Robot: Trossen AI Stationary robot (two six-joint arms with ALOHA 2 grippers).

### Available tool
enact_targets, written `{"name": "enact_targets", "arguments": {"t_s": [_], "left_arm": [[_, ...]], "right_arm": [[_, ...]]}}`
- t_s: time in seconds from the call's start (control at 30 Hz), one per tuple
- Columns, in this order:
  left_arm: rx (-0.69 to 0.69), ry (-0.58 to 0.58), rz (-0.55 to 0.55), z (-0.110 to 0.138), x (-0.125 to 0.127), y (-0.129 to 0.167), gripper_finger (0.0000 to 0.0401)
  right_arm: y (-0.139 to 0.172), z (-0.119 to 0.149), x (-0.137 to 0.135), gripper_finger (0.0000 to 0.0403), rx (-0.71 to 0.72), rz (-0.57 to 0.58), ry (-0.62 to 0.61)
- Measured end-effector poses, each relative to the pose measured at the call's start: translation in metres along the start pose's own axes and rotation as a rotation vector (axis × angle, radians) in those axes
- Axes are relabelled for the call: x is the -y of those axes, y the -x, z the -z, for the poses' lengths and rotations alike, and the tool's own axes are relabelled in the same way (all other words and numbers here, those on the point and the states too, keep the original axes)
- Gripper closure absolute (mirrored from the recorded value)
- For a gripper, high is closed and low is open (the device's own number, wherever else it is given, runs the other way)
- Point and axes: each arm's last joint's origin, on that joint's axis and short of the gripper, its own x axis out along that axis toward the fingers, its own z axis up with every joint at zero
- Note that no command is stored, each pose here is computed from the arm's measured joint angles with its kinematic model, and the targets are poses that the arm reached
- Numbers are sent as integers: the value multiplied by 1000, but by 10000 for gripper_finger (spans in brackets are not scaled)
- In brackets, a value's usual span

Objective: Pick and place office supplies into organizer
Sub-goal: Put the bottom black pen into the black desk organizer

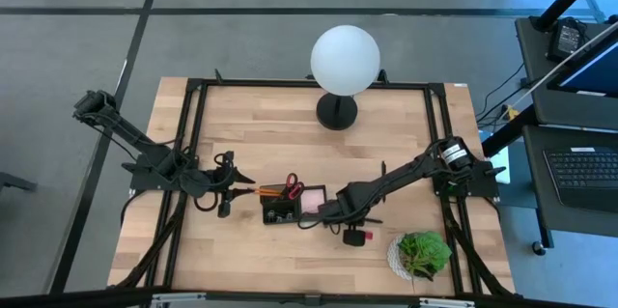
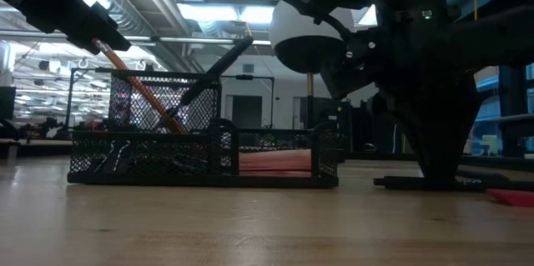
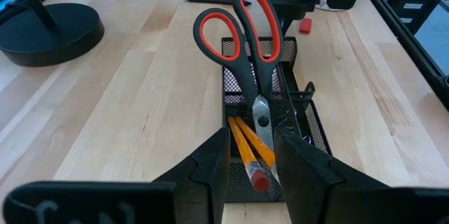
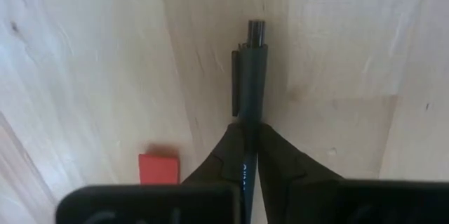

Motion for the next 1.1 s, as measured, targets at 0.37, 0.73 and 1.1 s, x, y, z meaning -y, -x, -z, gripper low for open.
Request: {"name": "enact_targets", "arguments": {"t_s": [0.37, 0.73, 1.1], "left_arm": [[0, 0, 0, 0, 0, 0, 295], [1, 0, 0, 0, 0, 0, 295], [1, 2, 0, 0, 0, 0, 295]], "right_arm": [[15, -8, -11, 385, 59, -18, 58], [15, -6, -16, 386, 41, -66, 67], [23, -17, -29, 387, 144, -190, 129]]}}
